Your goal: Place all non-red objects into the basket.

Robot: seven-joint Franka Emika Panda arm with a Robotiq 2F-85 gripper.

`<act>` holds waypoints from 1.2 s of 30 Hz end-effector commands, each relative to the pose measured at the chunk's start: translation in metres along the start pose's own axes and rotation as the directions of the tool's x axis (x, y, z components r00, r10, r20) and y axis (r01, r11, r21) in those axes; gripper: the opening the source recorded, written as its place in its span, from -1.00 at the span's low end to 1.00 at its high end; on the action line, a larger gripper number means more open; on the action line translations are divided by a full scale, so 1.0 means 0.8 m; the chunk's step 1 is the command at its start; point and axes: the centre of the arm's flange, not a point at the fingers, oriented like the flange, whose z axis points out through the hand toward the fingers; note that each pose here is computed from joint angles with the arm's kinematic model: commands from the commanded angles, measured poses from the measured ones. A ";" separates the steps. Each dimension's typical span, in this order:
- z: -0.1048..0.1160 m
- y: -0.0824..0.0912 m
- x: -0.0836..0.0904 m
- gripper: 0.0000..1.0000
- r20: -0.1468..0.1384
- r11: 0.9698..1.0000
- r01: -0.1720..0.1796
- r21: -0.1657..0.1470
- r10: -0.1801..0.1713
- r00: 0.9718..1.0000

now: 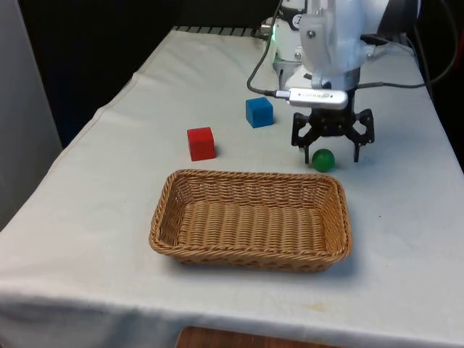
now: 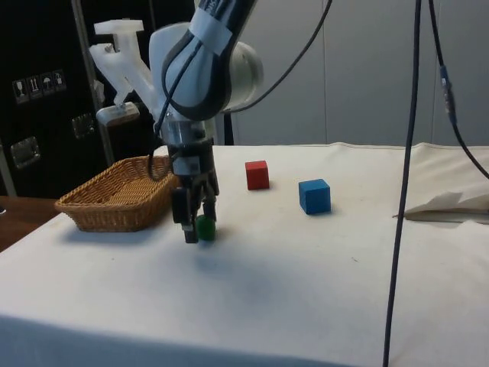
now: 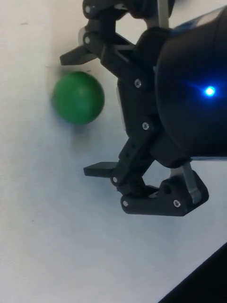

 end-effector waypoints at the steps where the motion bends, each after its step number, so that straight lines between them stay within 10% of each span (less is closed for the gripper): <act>1: 0.001 -0.002 0.001 1.00 -0.006 1.000 0.000 0.015 0.000 1.000; 5: 0.003 -0.001 0.001 0.79 -0.004 1.000 -0.001 0.015 0.001 1.000; 8: 0.004 0.000 0.001 -0.19 -0.003 1.000 -0.003 0.015 0.003 1.000; 13: 0.005 0.000 0.001 -1.00 -0.001 1.000 -0.003 0.015 0.003 1.000; 36: -0.066 -0.004 0.008 -1.00 -0.016 0.999 -0.039 0.030 0.039 0.999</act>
